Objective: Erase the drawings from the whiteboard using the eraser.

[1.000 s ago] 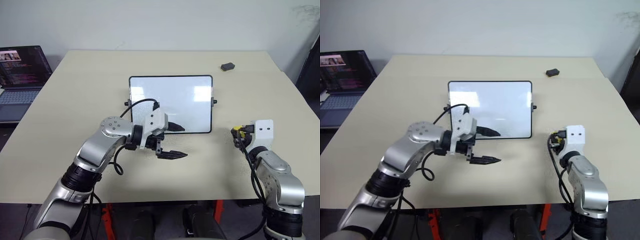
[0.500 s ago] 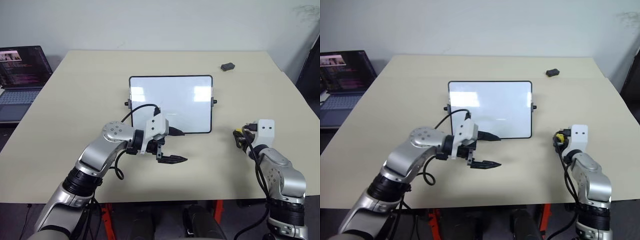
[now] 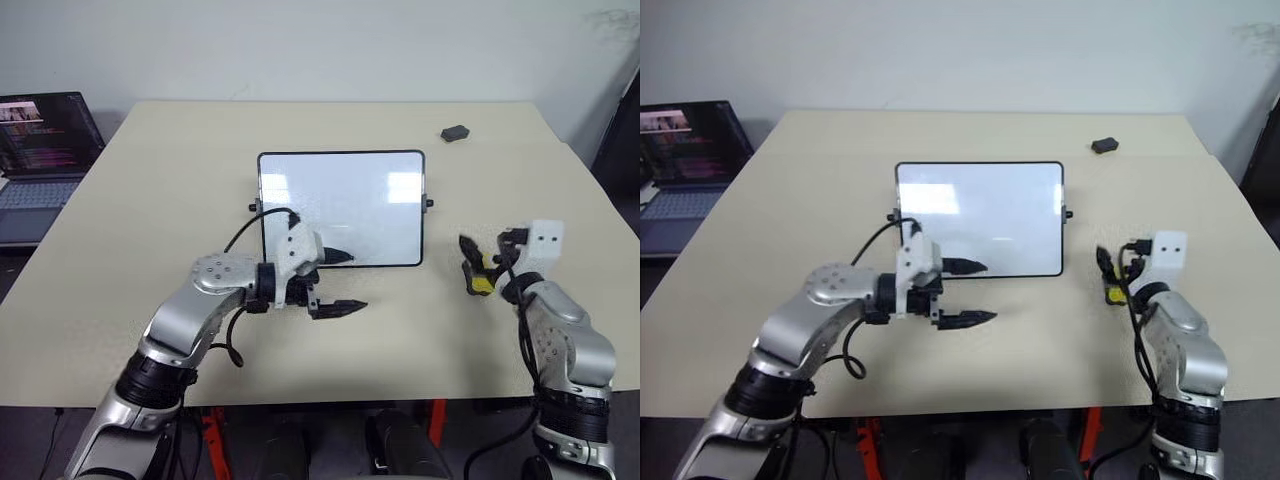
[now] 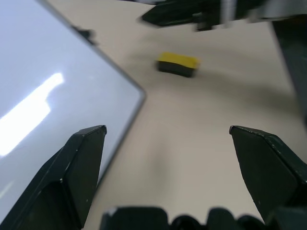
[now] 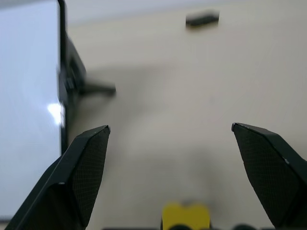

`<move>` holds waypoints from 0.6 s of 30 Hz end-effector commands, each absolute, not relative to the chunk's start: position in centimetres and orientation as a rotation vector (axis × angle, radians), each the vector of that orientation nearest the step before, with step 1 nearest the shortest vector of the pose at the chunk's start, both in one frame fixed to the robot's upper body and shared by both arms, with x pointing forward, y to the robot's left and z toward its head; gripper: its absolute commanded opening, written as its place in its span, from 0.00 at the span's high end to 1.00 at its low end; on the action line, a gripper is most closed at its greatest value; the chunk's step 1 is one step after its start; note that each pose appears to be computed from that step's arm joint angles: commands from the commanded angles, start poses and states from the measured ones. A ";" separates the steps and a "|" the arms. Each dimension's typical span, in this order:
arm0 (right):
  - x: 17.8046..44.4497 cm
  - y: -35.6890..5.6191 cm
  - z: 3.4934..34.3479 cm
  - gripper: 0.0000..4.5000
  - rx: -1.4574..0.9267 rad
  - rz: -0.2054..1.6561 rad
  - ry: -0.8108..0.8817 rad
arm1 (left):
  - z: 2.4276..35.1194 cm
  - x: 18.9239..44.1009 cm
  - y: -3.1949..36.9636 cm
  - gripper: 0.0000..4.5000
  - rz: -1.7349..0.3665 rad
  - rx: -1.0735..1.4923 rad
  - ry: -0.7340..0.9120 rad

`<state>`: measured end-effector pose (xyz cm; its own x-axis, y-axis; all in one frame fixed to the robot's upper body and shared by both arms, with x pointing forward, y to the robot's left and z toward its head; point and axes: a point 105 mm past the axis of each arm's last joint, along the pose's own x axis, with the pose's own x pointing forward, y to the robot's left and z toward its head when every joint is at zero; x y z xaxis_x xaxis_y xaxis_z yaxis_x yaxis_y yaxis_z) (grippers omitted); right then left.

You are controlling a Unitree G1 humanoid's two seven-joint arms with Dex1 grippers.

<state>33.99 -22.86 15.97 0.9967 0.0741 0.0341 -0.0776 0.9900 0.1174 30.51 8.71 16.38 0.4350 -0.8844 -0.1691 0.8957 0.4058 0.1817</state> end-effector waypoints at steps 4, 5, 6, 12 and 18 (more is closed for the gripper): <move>32.3 -30.9 18.0 0.00 0.020 -0.249 -0.231 | 19.3 33.0 19.2 0.00 -0.414 0.124 -0.121; 32.2 -32.1 17.4 0.00 0.014 -0.273 -0.227 | 19.0 32.8 20.1 0.00 -0.353 0.121 -0.116; 32.3 -33.4 16.2 0.00 -0.006 -0.299 -0.192 | 18.8 32.4 21.8 0.00 -0.270 0.143 -0.120; 33.0 -39.4 13.6 0.00 -0.069 -0.399 -0.141 | 18.2 31.3 27.9 0.00 0.103 0.186 -0.140; 33.4 -41.6 13.3 0.00 -0.121 -0.423 -0.117 | 16.6 32.2 28.8 0.00 0.164 0.182 -0.093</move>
